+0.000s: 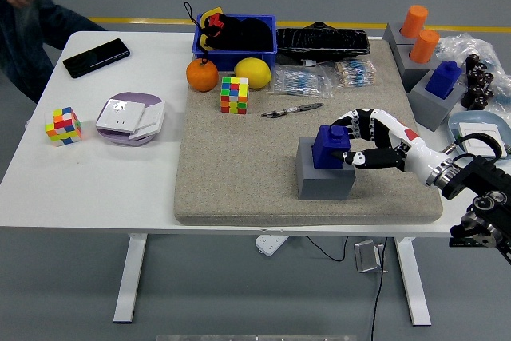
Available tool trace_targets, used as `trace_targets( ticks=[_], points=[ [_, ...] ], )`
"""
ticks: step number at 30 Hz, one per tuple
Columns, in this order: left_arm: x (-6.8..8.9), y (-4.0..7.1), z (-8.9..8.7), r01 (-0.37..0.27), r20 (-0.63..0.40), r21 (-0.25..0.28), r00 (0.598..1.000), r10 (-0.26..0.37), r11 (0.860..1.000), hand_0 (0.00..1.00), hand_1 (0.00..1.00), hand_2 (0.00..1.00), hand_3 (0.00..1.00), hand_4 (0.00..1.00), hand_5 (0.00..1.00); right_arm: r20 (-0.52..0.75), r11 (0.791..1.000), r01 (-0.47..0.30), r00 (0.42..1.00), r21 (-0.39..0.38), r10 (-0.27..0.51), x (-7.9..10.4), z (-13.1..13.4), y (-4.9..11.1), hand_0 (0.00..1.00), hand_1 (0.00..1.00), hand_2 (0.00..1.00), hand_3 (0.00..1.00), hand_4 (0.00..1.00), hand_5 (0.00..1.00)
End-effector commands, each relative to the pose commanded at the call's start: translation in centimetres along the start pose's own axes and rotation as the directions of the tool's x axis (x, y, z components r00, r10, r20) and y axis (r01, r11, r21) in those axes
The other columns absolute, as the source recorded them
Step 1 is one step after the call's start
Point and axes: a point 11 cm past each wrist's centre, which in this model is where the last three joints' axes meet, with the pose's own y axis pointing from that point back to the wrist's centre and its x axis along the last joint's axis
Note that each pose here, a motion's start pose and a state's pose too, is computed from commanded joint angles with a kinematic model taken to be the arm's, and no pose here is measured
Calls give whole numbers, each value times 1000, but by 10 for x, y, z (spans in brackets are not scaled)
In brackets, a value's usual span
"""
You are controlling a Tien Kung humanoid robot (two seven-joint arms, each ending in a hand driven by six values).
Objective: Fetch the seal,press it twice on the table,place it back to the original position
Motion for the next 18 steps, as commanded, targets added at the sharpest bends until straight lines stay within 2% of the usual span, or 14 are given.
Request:
trace_targets(
  ticks=[1, 2, 13, 14, 18],
  points=[
    [0, 0, 0, 0, 0, 1, 1000, 0, 1000, 733, 696, 691, 746, 675, 304, -4, 1000, 1, 1000, 1, -1, 0, 0, 0, 697, 678, 640, 675, 983, 2],
    [0, 0, 0, 1, 0, 1, 1000, -1, 1000, 733, 694, 691, 745, 675, 305, -6, 1000, 2, 1000, 1, -2, 0, 0, 0, 760, 762, 734, 783, 998, 2],
    [0, 0, 1, 2, 0, -2, 1000, -2, 1000, 733, 696, 691, 745, 676, 305, -15, 1000, 6, 1000, 7, -6, 0, -2, -1, 780, 787, 776, 803, 998, 43],
    [0, 0, 1, 1, 0, -2, 1000, -1, 1000, 733, 696, 691, 745, 676, 305, -16, 1000, 5, 1000, 7, -5, 0, -2, -1, 812, 822, 826, 843, 998, 199],
    [-1, 0, 1, 3, -1, -1, 1000, -3, 1000, 733, 696, 691, 745, 676, 305, -17, 1000, 7, 1000, 5, -7, 0, -2, -1, 812, 822, 826, 843, 998, 199]
  ],
)
